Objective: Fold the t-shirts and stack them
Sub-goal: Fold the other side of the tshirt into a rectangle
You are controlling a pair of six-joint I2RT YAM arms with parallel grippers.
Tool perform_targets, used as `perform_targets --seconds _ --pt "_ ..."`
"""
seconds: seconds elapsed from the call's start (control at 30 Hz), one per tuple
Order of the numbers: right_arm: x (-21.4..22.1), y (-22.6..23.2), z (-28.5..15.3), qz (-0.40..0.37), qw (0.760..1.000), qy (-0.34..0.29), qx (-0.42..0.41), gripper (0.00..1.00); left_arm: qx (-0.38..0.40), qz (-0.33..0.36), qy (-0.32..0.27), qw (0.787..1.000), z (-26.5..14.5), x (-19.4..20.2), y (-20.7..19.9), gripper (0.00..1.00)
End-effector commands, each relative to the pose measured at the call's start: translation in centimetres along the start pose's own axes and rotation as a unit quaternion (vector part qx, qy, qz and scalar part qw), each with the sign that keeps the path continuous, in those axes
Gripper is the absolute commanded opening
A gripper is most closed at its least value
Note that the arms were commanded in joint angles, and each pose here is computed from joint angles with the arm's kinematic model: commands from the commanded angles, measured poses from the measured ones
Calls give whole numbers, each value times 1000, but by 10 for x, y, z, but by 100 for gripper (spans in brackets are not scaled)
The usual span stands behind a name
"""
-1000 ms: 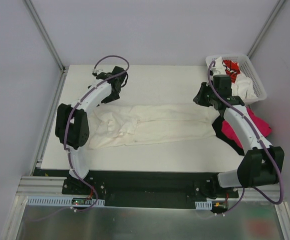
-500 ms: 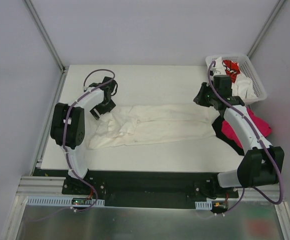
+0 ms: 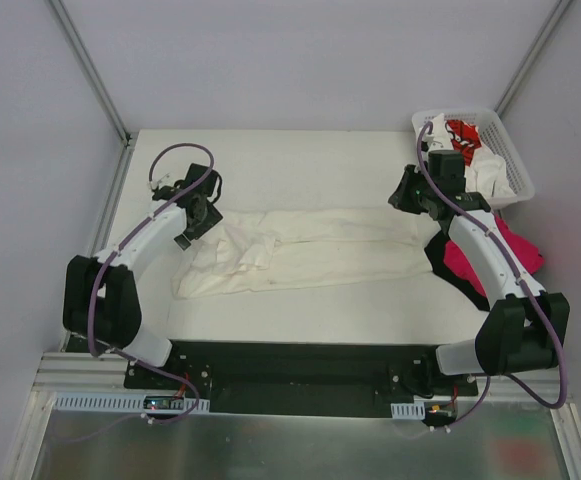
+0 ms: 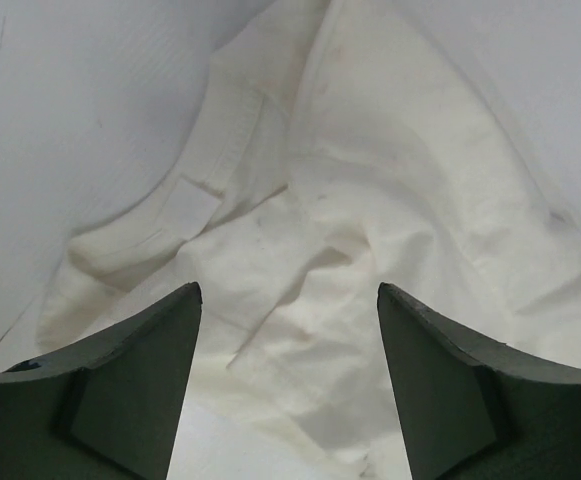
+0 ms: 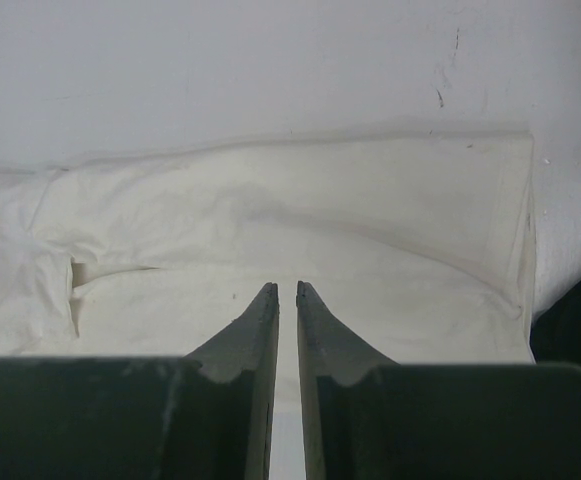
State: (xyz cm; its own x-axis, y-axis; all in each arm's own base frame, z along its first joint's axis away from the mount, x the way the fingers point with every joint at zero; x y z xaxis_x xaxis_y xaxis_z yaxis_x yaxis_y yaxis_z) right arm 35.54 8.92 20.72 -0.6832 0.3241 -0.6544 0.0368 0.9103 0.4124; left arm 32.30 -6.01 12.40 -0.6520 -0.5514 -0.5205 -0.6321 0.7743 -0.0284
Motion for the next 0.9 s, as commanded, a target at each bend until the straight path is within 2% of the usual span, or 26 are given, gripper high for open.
perform_targets --seconds 0.0,0.27,0.33,0.5,0.63,0.87 --pt "-9 4 -2 -1 1000 -16 -12 15 12 11 -15 1000 -22 14 24 70" --pt "-11 7 -4 1 1000 -17 -18 15 31 35 24 999 -28 48 33 62" --pt "-12 8 -5 0 1000 -20 -20 15 43 57 29 997 -33 54 30 61" --pt "-14 9 -4 3 1000 -21 -22 15 55 165 38 984 -54 70 20 57" --pt "-13 10 -2 6 1000 -18 -25 15 35 206 42 977 -47 80 17 57" --pt "-12 8 -6 4 1000 -22 -22 15 14 219 58 974 -31 92 16 55"
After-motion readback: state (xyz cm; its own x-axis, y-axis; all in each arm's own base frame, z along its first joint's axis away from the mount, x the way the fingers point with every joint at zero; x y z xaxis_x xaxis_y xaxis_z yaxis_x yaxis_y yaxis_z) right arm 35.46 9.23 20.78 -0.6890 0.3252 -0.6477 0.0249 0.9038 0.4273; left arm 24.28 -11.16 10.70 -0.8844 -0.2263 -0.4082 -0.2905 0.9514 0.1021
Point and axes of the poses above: each gripper's point midway between its finger pads, its own z axis out along the fingers, its own y axis along the line the jaws close on, x = y × z, the point moved 3 cm from there along -z, back along the fingers, and after that the axes turned 7 degrees about z, right-handed, at the moved point
